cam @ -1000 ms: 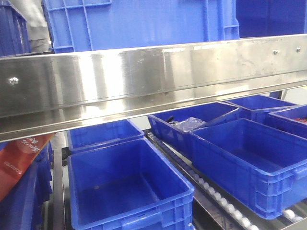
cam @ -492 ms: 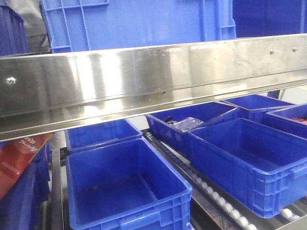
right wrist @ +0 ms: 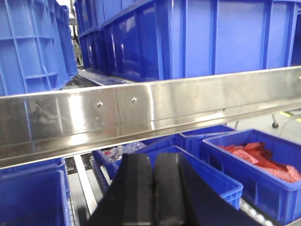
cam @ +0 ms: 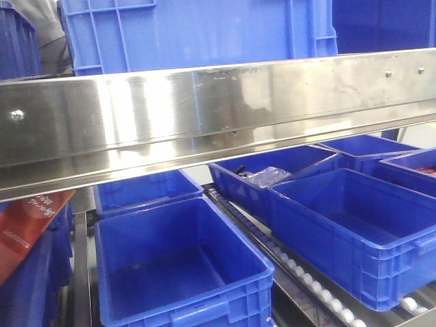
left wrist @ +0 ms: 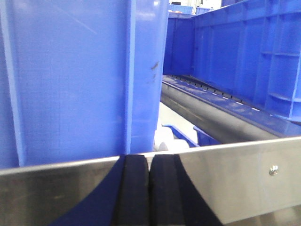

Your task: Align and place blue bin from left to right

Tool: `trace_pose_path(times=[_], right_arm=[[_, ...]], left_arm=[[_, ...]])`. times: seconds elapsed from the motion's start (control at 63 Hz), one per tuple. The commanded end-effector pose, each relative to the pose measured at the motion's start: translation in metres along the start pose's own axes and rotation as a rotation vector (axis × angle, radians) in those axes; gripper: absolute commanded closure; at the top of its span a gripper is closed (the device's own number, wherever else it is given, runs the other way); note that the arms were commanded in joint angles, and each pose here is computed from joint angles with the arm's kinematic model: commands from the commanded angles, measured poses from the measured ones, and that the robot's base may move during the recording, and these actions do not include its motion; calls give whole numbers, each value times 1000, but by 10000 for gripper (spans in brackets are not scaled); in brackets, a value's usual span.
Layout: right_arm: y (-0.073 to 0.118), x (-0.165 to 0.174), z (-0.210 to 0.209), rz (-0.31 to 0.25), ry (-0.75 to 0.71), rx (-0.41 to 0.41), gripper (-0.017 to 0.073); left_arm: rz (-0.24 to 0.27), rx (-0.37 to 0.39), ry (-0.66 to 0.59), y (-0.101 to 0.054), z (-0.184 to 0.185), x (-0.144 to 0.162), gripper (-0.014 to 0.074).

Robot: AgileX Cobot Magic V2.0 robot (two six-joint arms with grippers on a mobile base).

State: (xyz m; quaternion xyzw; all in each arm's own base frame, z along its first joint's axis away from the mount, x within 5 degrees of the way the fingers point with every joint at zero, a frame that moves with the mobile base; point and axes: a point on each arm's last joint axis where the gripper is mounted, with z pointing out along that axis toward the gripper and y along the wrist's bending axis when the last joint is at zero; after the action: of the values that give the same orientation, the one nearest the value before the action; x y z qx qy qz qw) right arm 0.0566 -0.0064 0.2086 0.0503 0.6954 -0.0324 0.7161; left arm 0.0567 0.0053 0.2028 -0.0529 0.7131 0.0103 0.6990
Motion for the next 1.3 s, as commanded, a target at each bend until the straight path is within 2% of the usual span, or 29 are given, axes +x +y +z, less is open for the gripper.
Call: trace_pose_path(times=[0.0,0.333,1.286], right_arm=[[-1,0,-1,-37,-14,11,715],[0,4,-1,-38,37,6,715],[0,4,-1,-38,37,6,715]], left_arm=[[-3,-1,-30,0,-1,-3,704],[-3,-1,-30,0,-1,-3,704],[-3,-1,-30,0,-1,-3,704]])
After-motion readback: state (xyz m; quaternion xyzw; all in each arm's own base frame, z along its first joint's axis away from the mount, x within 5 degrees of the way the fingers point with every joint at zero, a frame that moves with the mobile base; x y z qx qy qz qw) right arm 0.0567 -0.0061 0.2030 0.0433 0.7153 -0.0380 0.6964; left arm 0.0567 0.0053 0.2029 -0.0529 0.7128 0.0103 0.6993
